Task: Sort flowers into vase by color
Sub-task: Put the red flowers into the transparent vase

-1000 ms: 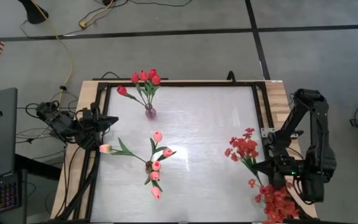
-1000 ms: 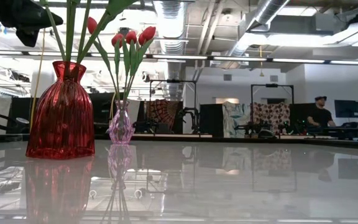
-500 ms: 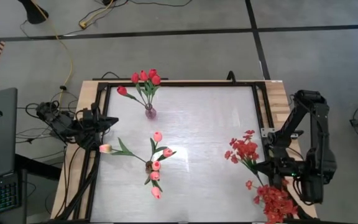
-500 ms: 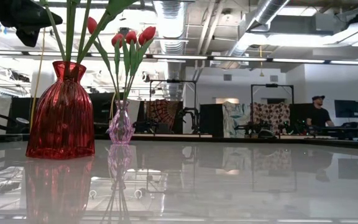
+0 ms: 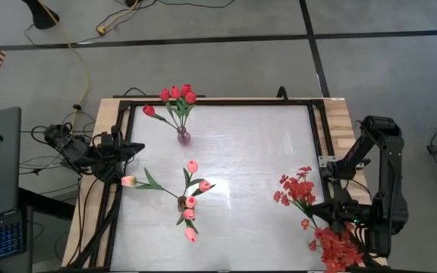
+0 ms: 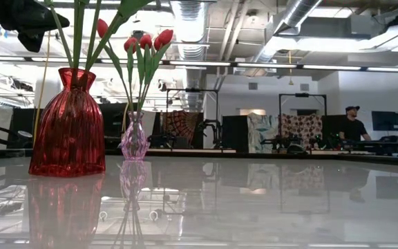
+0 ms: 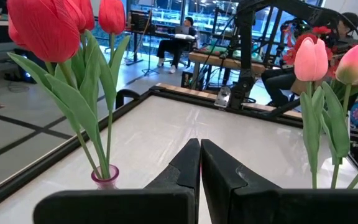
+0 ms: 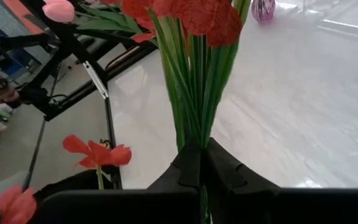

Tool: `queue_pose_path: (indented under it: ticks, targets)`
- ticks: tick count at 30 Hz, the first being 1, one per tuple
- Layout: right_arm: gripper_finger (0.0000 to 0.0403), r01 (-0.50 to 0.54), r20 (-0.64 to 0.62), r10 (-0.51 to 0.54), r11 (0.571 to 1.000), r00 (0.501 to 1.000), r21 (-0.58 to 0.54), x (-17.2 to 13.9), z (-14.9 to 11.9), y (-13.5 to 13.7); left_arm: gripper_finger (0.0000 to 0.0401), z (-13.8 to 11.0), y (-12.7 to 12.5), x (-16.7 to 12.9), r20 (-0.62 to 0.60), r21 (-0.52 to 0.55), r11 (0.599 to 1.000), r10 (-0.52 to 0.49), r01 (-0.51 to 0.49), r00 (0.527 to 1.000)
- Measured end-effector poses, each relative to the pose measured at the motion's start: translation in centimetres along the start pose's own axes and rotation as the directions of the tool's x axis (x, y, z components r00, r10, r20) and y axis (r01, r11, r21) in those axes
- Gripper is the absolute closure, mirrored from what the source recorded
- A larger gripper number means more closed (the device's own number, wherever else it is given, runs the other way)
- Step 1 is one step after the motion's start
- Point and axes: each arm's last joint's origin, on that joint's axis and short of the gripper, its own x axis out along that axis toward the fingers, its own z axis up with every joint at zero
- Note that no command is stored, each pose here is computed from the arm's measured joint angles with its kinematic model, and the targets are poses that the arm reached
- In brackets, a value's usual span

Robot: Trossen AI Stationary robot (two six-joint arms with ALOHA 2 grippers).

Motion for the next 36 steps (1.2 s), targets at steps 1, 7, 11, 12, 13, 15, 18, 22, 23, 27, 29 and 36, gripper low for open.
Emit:
queue_pose_path:
  ticks: [1, 7, 11, 12, 13, 15, 18, 22, 23, 27, 29, 36]
  targets:
    - [0.0371, -0.001, 0.001, 0.001, 1.0, 1.0, 0.006, 0.0, -0.1, 0.0, 0.0401, 0.0, 0.0, 0.0, 0.0, 0.0, 1.0, 0.0, 0.0, 1.0]
    - [0.0371, -0.031, 0.031, 0.029, 0.999, 0.999, 0.042, -0.1, -0.2, 0.1, 0.0401, 0.0, 0.0, 0.0, 0.0, 0.0, 1.0, 0.0, 0.0, 1.0]
    - [0.037, -0.043, 0.044, 0.041, 0.998, 0.998, 0.051, -0.2, 0.2, 0.0, 0.0401, 0.0, 0.0, 0.0, 0.0, 0.0, 1.0, 0.0, 0.0, 1.0]
    - [0.0371, -0.044, 0.043, 0.042, 0.998, 0.998, 0.054, -0.3, 0.3, 0.0, 0.0401, 0.0, 0.0, 0.0, 0.0, 0.0, 1.0, 0.0, 0.0, 1.0]
    - [0.0371, -0.047, 0.044, 0.044, 0.997, 0.998, 0.058, -0.3, 0.4, -0.1, 0.0401, 0.0, 0.0, 0.0, 0.0, 0.001, 1.0, 0.0, 0.0, 1.0]
    - [0.0371, -0.052, 0.046, 0.049, 0.997, 0.998, 0.065, -0.4, 0.7, -0.1, 0.0401, 0.0, 0.0, 0.0, 0.0, 0.0, 1.0, 0.0, 0.0, 1.0]
    - [0.0371, -0.059, 0.045, 0.056, 0.995, 0.997, 0.082, -0.5, 1.0, -0.2, 0.0401, 0.0, 0.0, 0.0, 0.0, 0.0, 1.0, 0.0, 0.0, 1.0]
    - [0.0371, -0.064, 0.032, 0.061, 0.992, 0.998, 0.109, -0.5, 0.9, 0.0, 0.0401, 0.0, 0.0, 0.0, 0.0, 0.0, 1.0, 0.0, 0.0, 1.0]
    - [0.0372, -0.067, 0.025, 0.064, 0.991, 0.998, 0.115, -0.6, 0.8, 0.0, 0.0401, 0.0, 0.0, 0.0, 0.0, 0.0, 1.0, 0.0, 0.0, 1.0]
    - [0.037, -0.071, -0.007, 0.072, 0.992, 0.997, 0.103, -0.8, 0.5, 0.1, 0.0401, 0.0, 0.0, 0.0, 0.001, 0.001, 1.0, 0.005, -0.005, 1.0]
    - [0.037, -0.07, -0.026, 0.073, 0.993, 0.997, 0.096, -1.0, 0.4, 0.1, 0.0401, 0.0, 0.0, 0.0, 0.001, 0.001, 1.0, 0.005, -0.005, 1.0]
    - [0.0371, -0.071, -0.028, 0.073, 0.995, 0.997, 0.071, -1.0, 0.3, 0.0, 0.0401, 0.0, 0.0, 0.0, 0.0, 0.001, 1.0, 0.0, 0.0, 1.0]
